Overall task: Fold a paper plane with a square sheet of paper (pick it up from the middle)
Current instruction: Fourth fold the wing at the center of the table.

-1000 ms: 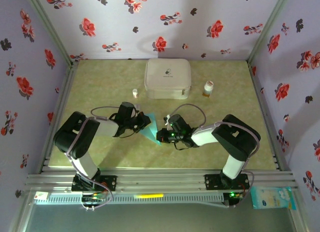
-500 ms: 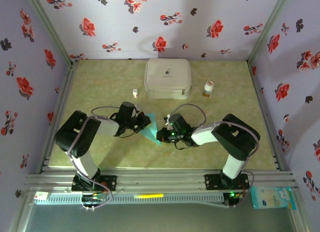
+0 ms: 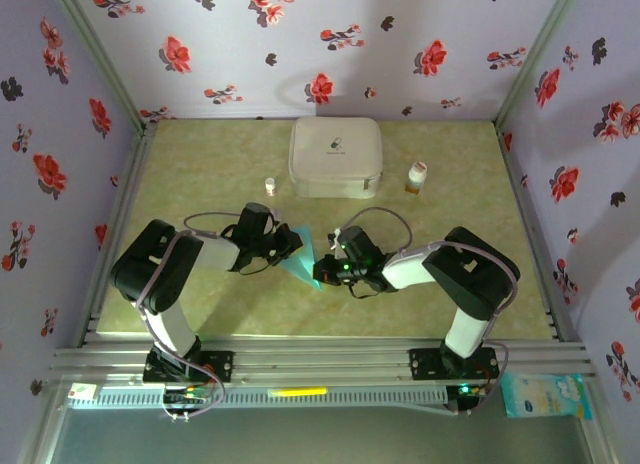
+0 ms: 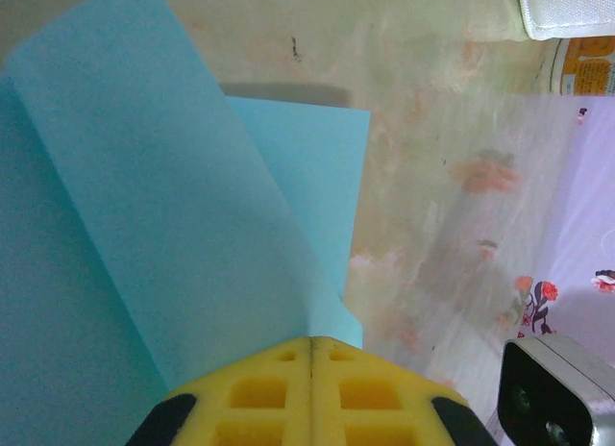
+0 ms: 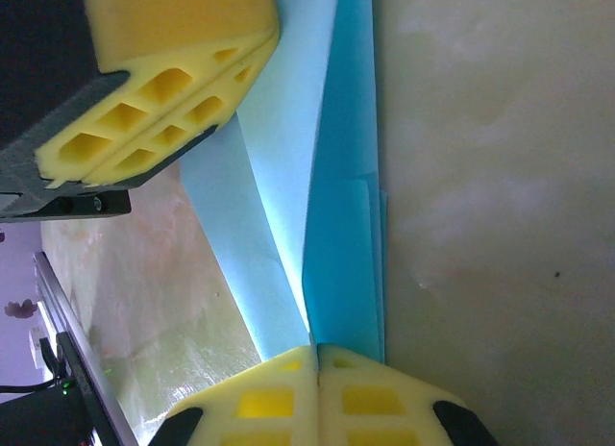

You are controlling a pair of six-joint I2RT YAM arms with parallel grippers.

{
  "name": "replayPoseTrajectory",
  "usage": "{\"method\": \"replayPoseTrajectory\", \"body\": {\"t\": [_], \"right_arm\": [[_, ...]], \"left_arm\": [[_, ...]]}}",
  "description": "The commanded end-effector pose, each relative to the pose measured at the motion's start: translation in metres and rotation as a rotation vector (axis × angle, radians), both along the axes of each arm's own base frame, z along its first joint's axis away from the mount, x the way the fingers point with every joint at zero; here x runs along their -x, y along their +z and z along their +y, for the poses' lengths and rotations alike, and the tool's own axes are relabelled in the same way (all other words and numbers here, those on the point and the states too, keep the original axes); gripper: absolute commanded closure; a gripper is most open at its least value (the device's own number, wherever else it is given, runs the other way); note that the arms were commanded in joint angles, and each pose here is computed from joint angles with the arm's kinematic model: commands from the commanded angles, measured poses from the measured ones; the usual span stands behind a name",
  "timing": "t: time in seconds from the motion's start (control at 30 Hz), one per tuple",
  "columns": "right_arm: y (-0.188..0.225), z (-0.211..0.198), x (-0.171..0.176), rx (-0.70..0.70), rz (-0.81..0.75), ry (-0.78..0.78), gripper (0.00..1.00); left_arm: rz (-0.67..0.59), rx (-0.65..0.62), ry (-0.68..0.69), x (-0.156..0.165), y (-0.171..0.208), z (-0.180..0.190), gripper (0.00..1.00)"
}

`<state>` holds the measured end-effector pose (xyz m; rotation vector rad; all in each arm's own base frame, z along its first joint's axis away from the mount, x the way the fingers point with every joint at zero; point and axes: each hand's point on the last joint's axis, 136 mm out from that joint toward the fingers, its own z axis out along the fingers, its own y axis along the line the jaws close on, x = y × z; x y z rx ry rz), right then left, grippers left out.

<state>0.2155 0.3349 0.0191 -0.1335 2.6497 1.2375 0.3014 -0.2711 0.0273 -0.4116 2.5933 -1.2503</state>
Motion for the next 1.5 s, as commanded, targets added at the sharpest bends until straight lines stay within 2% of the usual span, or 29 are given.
{"method": "replayPoseTrajectory", "body": {"t": [0.0,1.07,1.47], "right_arm": [[-0.038,-0.017,0.009,0.120,0.080,-0.027,1.00],[-0.036,-0.013,0.008,0.104,0.097,-0.030,1.00],[-0.020,-0.011,0.020,0.069,0.129,0.010,0.92]], "left_arm": [[-0.011,-0.028,-0.010,-0.004,-0.004,-0.001,1.00],[0.060,-0.110,-0.050,0.011,-0.035,0.008,1.00],[0.068,-0.130,-0.050,0.015,-0.035,0.012,1.00]]}}
